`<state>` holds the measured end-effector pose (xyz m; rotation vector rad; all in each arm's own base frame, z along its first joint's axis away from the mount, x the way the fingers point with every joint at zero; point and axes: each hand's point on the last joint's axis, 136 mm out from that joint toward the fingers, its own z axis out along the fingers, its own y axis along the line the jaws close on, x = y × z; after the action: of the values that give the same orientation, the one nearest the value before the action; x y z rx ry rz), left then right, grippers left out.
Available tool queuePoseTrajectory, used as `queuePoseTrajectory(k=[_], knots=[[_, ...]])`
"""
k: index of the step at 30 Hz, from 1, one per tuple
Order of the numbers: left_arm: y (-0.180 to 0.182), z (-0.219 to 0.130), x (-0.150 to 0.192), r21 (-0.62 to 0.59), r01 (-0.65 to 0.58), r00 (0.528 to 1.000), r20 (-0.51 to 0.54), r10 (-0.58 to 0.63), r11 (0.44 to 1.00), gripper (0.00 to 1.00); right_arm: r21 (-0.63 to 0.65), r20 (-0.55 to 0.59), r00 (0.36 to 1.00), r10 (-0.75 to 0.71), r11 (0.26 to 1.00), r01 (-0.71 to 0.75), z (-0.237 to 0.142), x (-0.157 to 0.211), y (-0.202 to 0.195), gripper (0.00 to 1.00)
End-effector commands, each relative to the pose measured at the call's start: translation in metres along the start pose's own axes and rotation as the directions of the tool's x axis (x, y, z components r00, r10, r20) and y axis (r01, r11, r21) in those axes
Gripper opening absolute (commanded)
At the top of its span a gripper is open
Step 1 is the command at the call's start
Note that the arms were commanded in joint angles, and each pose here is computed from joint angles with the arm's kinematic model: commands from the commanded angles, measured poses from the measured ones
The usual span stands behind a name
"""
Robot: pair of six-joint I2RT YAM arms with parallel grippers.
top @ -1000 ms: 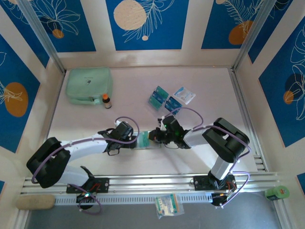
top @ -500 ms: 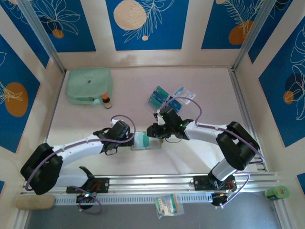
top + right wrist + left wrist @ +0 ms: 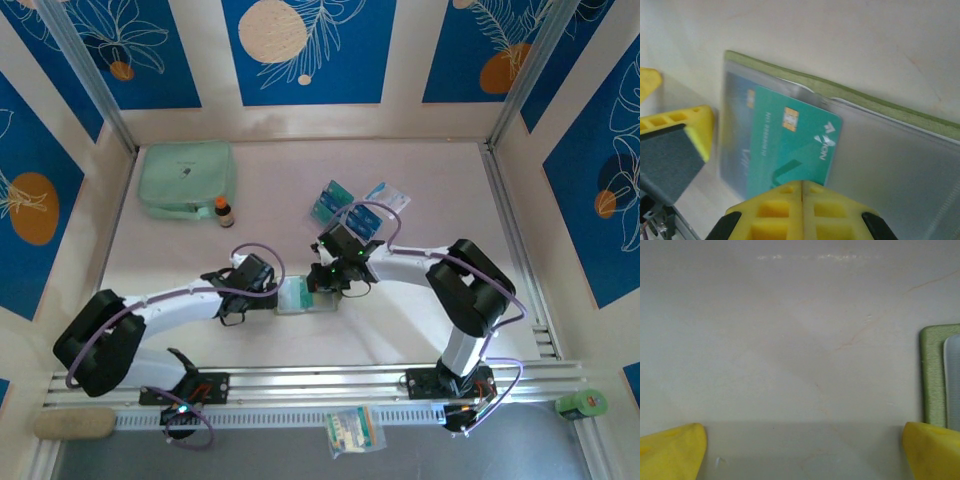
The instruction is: Put the credit cards into the card holder
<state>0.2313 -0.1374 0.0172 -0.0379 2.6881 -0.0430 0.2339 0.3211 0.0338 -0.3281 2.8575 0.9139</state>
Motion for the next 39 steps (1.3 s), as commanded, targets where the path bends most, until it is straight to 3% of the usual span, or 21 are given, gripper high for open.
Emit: queuePoseTrajectory(k=[1, 14, 20, 27, 39], knots=[[0.006, 0.006, 0.005, -0.026, -0.003, 1.0, -0.02, 0.003, 1.0, 1.0, 0.008, -0.032, 0.999, -0.031, 0.999, 0.031, 0.006, 0.002, 0.005, 0.01], [0.003, 0.012, 0.008, -0.01, -0.015, 0.999, -0.033, 0.015, 1.0, 1.0, -0.02, -0.108, 0.992, -0.067, 0.998, 0.065, 0.029, 0.009, 0.031, 0.0], [0.002, 0.002, 0.002, 0.004, -0.007, 1.0, -0.011, 0.007, 1.0, 1.0, -0.04, -0.071, 0.994, -0.078, 0.996, 0.075, 0.011, 0.004, 0.044, 0.0], [0.012, -0.015, -0.005, -0.008, 0.024, 0.999, 0.035, -0.024, 1.0, 1.0, 0.007, -0.034, 0.998, -0.061, 0.998, 0.061, -0.004, 0.006, 0.032, 0.0], [0.019, -0.003, 0.008, -0.058, 0.016, 1.0, -0.018, -0.017, 0.998, 1.0, 0.044, -0.071, 0.996, -0.048, 0.998, 0.051, 0.012, 0.018, 0.02, 0.0]])
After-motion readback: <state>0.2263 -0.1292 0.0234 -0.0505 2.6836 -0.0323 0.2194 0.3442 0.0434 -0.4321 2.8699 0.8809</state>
